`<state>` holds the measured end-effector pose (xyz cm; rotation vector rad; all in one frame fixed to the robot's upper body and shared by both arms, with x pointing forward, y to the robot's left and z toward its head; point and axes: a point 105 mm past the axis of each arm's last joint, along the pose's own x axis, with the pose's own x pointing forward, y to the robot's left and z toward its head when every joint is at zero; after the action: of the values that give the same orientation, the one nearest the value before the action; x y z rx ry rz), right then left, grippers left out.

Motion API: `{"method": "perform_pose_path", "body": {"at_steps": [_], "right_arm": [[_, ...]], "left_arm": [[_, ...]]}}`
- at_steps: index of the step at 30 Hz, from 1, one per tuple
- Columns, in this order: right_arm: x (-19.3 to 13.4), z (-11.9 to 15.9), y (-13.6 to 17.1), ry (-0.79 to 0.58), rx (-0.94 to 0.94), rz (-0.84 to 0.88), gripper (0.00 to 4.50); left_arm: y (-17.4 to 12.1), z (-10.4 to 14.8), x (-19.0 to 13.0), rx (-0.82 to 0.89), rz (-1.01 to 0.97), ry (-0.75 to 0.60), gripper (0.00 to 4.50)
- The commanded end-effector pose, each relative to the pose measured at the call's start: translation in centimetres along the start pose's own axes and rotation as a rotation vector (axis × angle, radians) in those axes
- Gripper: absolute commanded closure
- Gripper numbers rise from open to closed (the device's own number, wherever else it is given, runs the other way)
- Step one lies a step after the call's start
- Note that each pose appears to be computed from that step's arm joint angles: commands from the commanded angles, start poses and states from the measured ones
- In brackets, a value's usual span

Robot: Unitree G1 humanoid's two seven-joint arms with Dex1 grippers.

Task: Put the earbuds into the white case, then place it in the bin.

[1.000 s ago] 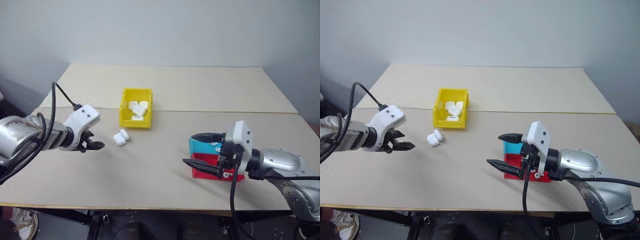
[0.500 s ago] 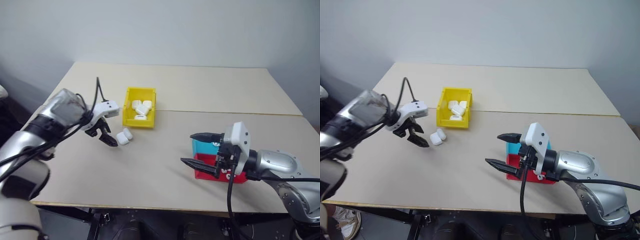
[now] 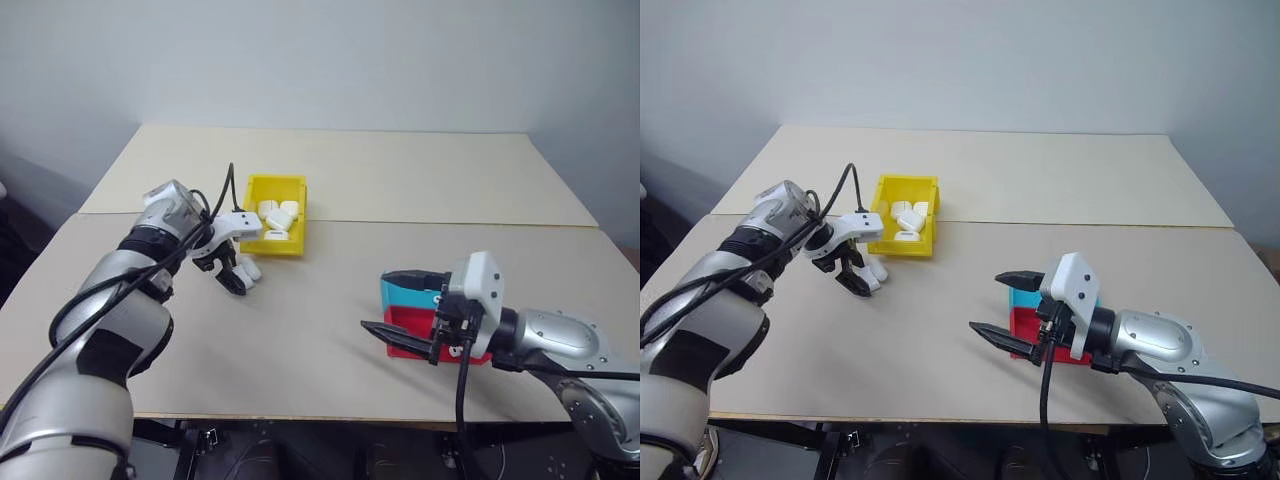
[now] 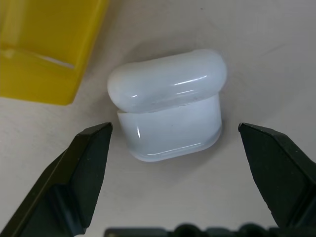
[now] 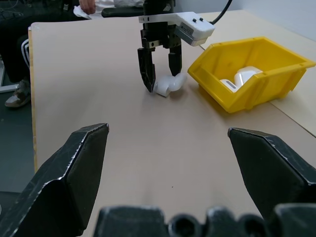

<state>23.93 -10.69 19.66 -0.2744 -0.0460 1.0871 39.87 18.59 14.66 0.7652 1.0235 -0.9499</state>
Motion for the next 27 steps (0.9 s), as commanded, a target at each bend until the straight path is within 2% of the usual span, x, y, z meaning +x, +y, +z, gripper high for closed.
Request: {"method": "perform_pose_path", "body": {"at_steps": [1, 10, 13, 16, 17, 23, 27], "right_arm": [[-0.4, 1.2, 0.3, -0.029, -0.040, -0.009, 0.00], [-0.6, 1.1, 0.7, -0.023, -0.032, -0.014, 0.00], [-0.7, 1.1, 0.7, -0.020, -0.032, -0.017, 0.00], [-0.6, 1.1, 0.7, -0.020, -0.032, -0.019, 0.00], [-0.6, 1.1, 0.7, -0.020, -0.031, -0.020, 0.00], [-0.5, 1.0, 0.5, -0.020, -0.029, -0.021, 0.00], [-0.5, 0.9, 0.5, -0.021, -0.026, -0.022, 0.00]], "left_arm": [[0.7, 0.8, -0.8, -0.002, 0.049, -0.024, 0.02], [0.5, 1.2, 0.6, -0.032, 0.053, -0.038, 0.02], [0.4, 0.8, 0.9, -0.037, 0.045, -0.025, 0.65], [0.3, 0.4, 1.0, -0.034, 0.032, -0.024, 1.61], [0.2, 0.4, 0.9, -0.033, 0.023, -0.029, 1.69], [0.7, -0.2, 0.2, -0.008, 0.049, -0.091, 1.68], [0.4, -2.3, -1.8, 0.025, 0.042, -0.158, 1.68]]}}
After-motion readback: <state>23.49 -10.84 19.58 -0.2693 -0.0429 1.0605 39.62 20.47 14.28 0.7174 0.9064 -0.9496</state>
